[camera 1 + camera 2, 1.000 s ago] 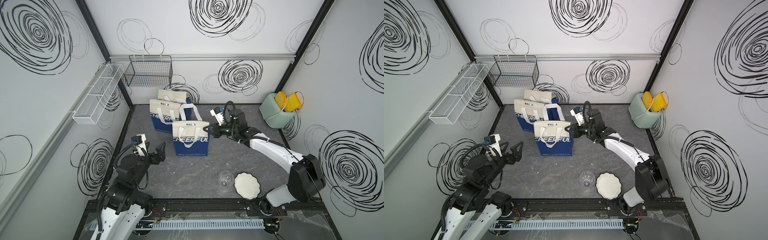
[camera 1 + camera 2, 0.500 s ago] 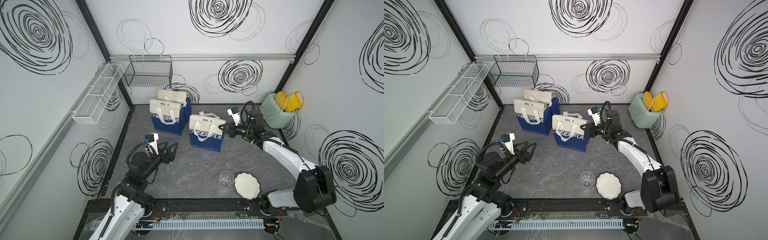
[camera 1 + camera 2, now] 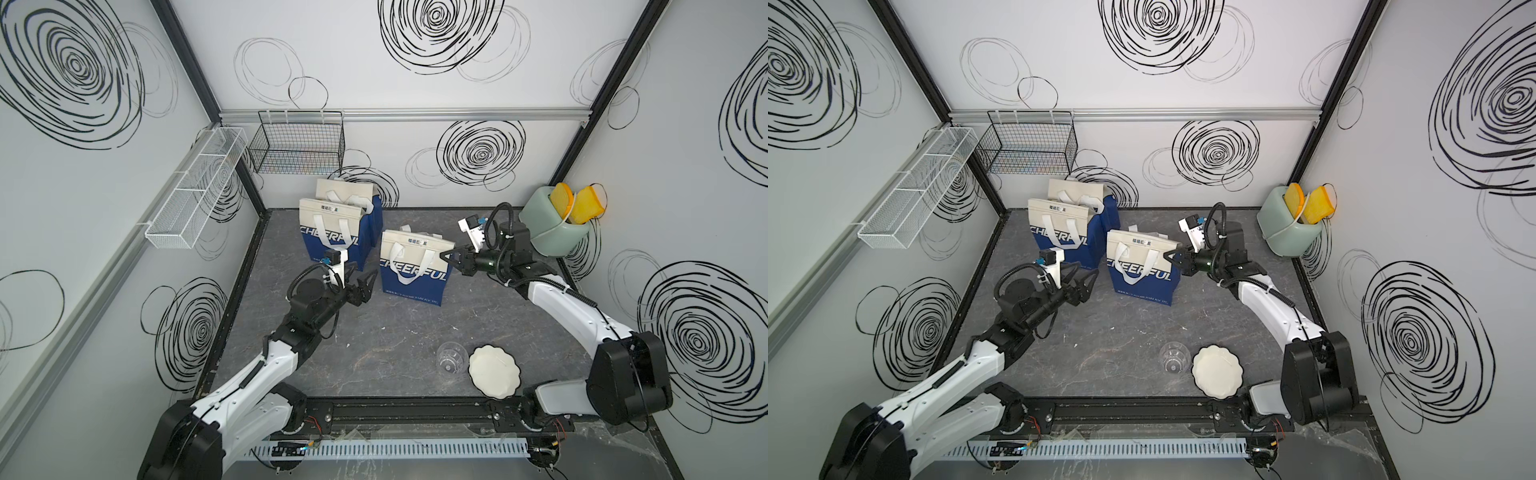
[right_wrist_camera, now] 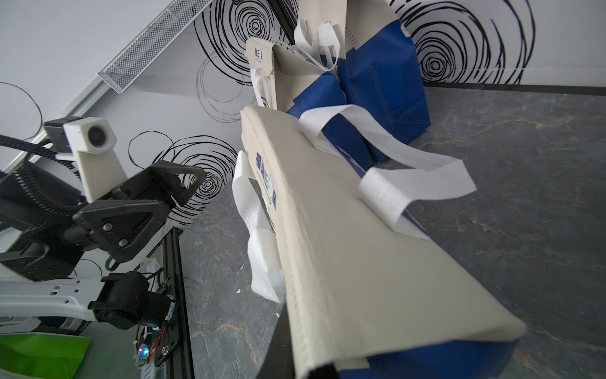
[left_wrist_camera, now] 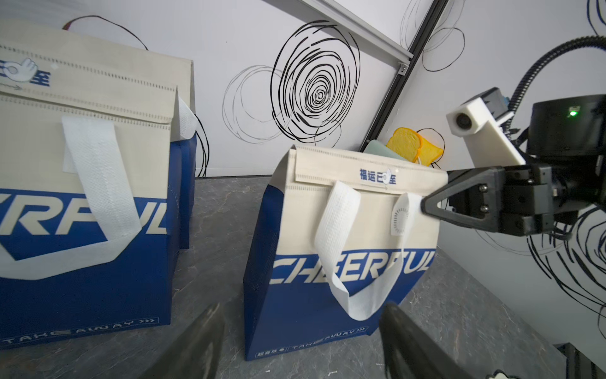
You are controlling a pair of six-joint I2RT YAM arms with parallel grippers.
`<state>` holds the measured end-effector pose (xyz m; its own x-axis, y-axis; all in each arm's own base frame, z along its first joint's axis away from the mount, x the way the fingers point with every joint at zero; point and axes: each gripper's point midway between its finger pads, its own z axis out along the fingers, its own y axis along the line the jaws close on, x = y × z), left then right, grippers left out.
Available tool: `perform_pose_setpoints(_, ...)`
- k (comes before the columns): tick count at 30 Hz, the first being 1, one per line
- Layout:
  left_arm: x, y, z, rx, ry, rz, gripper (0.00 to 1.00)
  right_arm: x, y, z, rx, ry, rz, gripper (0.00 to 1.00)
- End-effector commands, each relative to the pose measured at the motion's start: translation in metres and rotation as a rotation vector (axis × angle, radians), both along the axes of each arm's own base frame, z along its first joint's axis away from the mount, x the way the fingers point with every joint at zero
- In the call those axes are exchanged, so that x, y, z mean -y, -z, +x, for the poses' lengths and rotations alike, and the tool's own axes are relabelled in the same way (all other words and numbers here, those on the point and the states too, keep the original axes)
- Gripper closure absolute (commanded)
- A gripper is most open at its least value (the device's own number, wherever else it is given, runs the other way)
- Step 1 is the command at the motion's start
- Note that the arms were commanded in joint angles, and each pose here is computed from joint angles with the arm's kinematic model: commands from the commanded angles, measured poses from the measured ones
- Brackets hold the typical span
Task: Open the takeout bag
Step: Move the takeout bag to the center of the board, then adjust the takeout bag at the center of the board.
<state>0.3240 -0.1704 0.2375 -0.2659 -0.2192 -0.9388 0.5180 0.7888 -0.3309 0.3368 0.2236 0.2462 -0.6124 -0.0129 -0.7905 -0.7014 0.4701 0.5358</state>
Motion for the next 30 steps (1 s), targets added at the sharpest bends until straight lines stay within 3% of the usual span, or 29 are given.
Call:
perform_pose_setpoints(1,0.014,-0.041,0.001,0.202,0.111,-0.019,0.26,0.002,-0.029,-0.008,0.105,-0.049,0.052,0.86)
perform_pose_setpoints(2,0.017,-0.042,-0.001,0.241,0.125,-0.011,0.25,0.004,-0.028,-0.007,0.103,-0.040,0.051,0.84)
perform_pose_setpoints(5,0.029,-0.041,-0.001,0.268,0.190,0.012,0.23,0.009,-0.029,-0.004,0.104,-0.015,0.049,0.64)
perform_pose_setpoints(8,0.039,-0.035,0.003,0.287,0.237,0.051,0.23,0.013,-0.032,-0.002,0.101,0.021,0.045,0.58)
perform_pose_setpoints(17,0.029,-0.025,0.036,0.335,0.240,0.082,0.28,0.041,-0.029,-0.001,0.110,0.232,-0.030,0.54)
perform_pose_setpoints(30,0.061,-0.003,0.048,0.362,0.450,0.115,0.39,0.043,-0.034,-0.010,0.124,0.261,-0.007,0.53)
